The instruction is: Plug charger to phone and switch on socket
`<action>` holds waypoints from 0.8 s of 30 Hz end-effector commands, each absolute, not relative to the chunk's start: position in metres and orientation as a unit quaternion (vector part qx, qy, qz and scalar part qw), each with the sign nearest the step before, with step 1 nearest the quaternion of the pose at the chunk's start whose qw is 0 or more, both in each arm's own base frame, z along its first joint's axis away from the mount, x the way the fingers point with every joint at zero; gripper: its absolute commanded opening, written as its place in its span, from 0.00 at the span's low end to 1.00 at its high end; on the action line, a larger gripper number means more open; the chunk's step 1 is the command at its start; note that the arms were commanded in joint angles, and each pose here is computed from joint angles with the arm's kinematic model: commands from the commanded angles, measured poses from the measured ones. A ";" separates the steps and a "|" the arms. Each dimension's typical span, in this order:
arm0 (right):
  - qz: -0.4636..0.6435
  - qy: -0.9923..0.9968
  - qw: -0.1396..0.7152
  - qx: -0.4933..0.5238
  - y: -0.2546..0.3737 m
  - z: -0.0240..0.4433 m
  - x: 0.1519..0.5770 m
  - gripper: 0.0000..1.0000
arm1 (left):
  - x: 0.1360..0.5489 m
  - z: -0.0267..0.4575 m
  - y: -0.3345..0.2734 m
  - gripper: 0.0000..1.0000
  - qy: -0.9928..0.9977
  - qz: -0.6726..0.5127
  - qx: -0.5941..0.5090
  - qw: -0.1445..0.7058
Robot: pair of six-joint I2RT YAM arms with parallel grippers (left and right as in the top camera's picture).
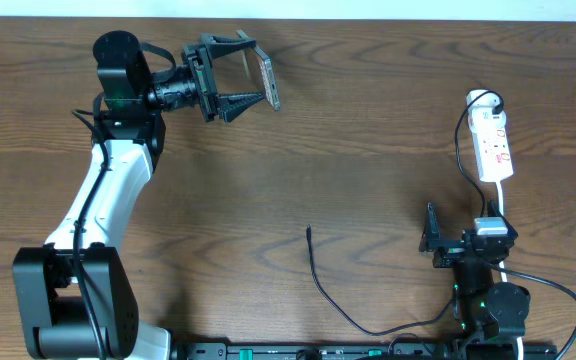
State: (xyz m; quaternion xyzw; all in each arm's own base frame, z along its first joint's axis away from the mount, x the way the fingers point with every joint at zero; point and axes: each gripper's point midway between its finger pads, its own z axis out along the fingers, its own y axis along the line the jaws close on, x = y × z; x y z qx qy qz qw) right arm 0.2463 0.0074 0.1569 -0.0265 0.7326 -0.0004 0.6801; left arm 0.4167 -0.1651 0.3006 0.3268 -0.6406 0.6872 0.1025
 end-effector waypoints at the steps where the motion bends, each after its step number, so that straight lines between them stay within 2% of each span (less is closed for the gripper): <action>1: -0.005 0.732 0.680 -0.030 0.008 0.157 0.246 0.99 | 0.421 0.320 -0.159 0.07 -0.626 0.695 0.341 0.091; 24: -0.005 0.732 0.680 -0.030 0.008 0.157 0.246 0.99 | 0.444 0.319 -0.128 0.07 -0.600 0.698 0.389 0.037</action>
